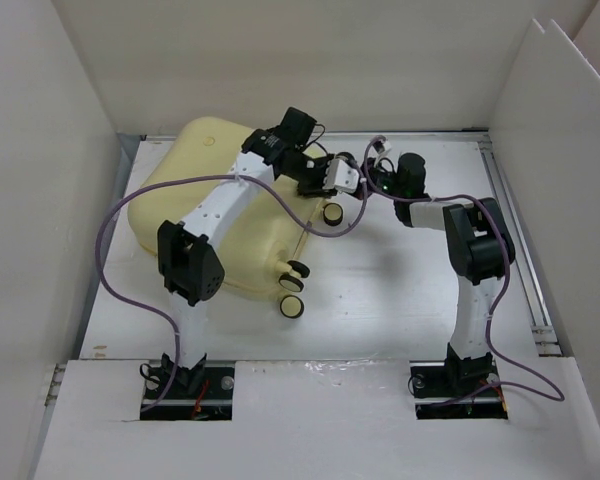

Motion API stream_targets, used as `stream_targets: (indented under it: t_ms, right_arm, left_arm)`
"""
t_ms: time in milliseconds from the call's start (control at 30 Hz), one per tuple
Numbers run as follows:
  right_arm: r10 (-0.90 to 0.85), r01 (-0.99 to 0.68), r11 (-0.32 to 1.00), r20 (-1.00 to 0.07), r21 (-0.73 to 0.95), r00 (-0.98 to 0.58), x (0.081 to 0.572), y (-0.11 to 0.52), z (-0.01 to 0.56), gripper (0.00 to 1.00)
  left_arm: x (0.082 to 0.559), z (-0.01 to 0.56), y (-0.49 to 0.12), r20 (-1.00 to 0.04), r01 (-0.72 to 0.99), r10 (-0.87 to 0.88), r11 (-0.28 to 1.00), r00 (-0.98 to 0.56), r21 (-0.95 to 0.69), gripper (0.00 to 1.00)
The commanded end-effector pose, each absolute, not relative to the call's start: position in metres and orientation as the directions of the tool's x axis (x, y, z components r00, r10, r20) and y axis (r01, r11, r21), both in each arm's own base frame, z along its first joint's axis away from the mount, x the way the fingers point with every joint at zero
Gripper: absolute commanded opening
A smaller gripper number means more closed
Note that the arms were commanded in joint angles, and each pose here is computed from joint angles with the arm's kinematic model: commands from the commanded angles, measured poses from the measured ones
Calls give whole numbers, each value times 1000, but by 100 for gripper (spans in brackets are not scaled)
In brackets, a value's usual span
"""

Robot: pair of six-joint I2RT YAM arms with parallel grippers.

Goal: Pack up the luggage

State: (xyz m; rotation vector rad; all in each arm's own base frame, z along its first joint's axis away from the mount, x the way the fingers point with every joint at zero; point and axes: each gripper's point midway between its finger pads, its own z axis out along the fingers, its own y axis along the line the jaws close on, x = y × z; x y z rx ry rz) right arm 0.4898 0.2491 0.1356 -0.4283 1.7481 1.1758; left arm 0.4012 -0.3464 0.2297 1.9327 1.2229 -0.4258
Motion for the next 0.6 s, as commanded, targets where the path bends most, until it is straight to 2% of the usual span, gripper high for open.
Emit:
stream_targets:
  t_ms: [0,100,200,300,333,367,433,467,567]
  right_arm:
    - [253,-660,599,-889,454,-382,523,230,156,0]
    - [233,-667,586,-885,459,-404,515,243,154,0]
    - [220,-664,576,-872,477,-436,510,249,145,0]
    - [214,-650,579,-861,493,-462,501,247,130,0]
    - [209,-655,573,-861,493,-464,497,251,131,0]
    - [207,-650,574,-856,498,-473,494,251,127,0]
    - [207,-650,574,-856,498,-473,494,251,127,0]
    - [207,-650,574,-856,498,-473,494,251,127,0]
    - [204,-655,568,-856,499,-475,493,252,127,0]
  left_arm:
    - [304,202,-317,-688,948,671,-308,278,82,0]
    - [286,196,-319,-682,934,666,-352,302,70,0]
    - [287,191,-318,-673,935,677,-350,298,62,0]
    - [315,197,-329,-665,960,699,-257,262,109,0]
    - [327,208,-335,-668,964,697,-218,262,152,4]
    - [337,211,-338,-670,973,706,-167,230,159,13]
    - [361,226,-345,-664,956,696,-121,274,267,29]
    - [367,235,-346,-666,949,691,-94,279,300,41]
    - [383,250,-346,-643,910,684,-77,346,408,56]
